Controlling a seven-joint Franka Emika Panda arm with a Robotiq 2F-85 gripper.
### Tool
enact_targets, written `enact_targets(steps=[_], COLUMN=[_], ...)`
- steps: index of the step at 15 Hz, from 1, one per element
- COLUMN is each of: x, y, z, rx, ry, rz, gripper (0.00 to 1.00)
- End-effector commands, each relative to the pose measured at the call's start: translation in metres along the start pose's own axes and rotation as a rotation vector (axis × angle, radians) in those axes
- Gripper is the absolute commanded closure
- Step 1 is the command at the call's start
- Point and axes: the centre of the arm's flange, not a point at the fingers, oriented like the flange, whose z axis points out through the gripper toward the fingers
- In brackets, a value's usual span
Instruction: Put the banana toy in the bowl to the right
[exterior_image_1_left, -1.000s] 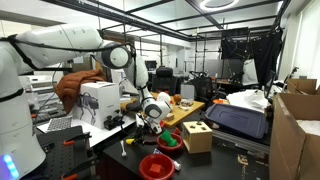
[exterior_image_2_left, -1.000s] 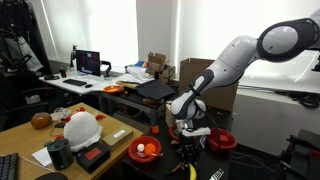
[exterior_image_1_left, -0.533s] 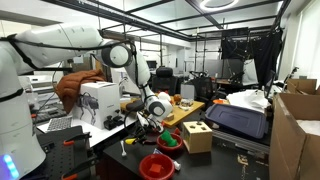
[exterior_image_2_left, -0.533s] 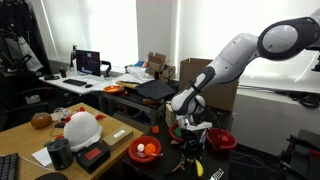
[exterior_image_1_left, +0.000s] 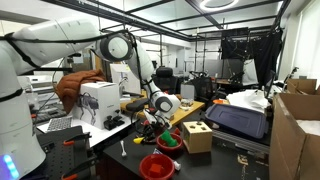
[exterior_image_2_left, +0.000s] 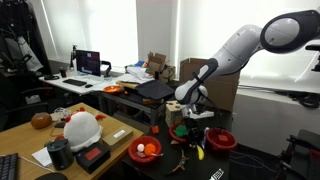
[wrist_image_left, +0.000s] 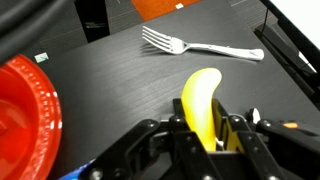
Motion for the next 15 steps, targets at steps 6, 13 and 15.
enact_targets(steps=[6,13,15], x=[-0.043,-0.063,-0.074], y=[0.069,0.103,0.113], z=[-0.043,-0.051,-0.050], rx=[0.005,-0.055,-0.066], ry=[0.080,0.204,0.216], rz=[0.091,0.181,0.204], gripper=[0.92,0.92,0.92])
